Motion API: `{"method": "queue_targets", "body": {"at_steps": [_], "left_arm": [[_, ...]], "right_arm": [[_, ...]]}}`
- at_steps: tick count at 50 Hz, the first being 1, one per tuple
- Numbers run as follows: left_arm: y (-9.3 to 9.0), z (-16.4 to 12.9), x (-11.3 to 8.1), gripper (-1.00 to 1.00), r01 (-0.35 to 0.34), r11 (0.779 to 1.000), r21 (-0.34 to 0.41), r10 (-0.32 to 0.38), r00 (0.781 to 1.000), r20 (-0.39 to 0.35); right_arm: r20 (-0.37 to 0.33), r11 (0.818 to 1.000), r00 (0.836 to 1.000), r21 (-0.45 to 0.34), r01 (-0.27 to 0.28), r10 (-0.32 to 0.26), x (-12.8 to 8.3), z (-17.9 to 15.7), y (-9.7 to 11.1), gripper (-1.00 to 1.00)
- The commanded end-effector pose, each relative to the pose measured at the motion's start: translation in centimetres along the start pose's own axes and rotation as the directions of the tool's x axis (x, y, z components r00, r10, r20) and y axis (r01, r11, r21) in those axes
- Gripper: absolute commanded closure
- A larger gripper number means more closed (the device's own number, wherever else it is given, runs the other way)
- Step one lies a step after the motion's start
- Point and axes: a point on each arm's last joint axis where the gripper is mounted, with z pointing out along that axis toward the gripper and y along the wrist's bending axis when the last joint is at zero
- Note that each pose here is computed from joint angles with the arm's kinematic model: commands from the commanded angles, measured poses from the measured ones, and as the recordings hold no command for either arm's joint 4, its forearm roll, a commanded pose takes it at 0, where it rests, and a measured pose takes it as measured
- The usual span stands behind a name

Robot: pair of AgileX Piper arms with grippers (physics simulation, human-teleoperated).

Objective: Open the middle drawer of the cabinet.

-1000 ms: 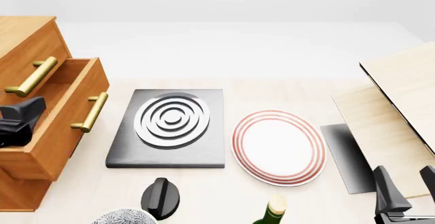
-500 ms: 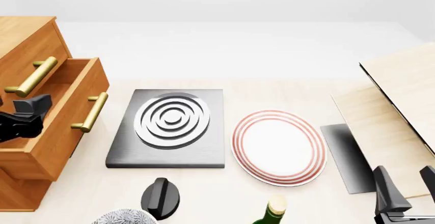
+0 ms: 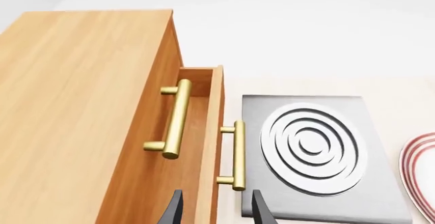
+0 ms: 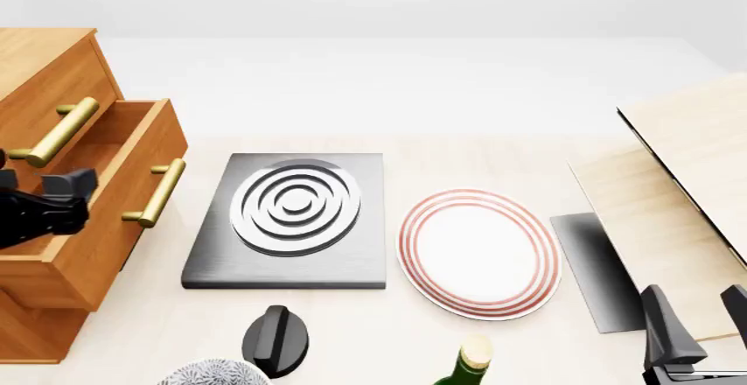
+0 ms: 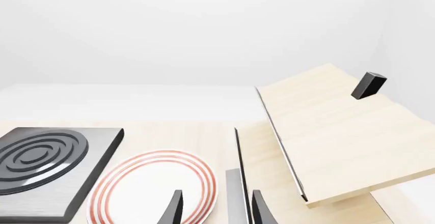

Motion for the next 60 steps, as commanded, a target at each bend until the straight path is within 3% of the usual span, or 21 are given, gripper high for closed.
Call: {"method": "queue_targets", "body": {"at_steps": [1,60], "left_arm": [[-0.4,1.6,2.0,-1.0,-0.052,0.999,0.018,0.052,0.999,-0.01],[-0.4,5.2,4.5,-1.0,-0.037,0.999,0.014,0.039,0.995,-0.096]], "right_arm": [[0.0,1.0,1.0,0.0,0.0,0.0,0.0,0.0,0.0,-1.0],[0.0,1.0,1.0,0.0,0.0,0.0,0.0,0.0,0.0,-1.0]]}}
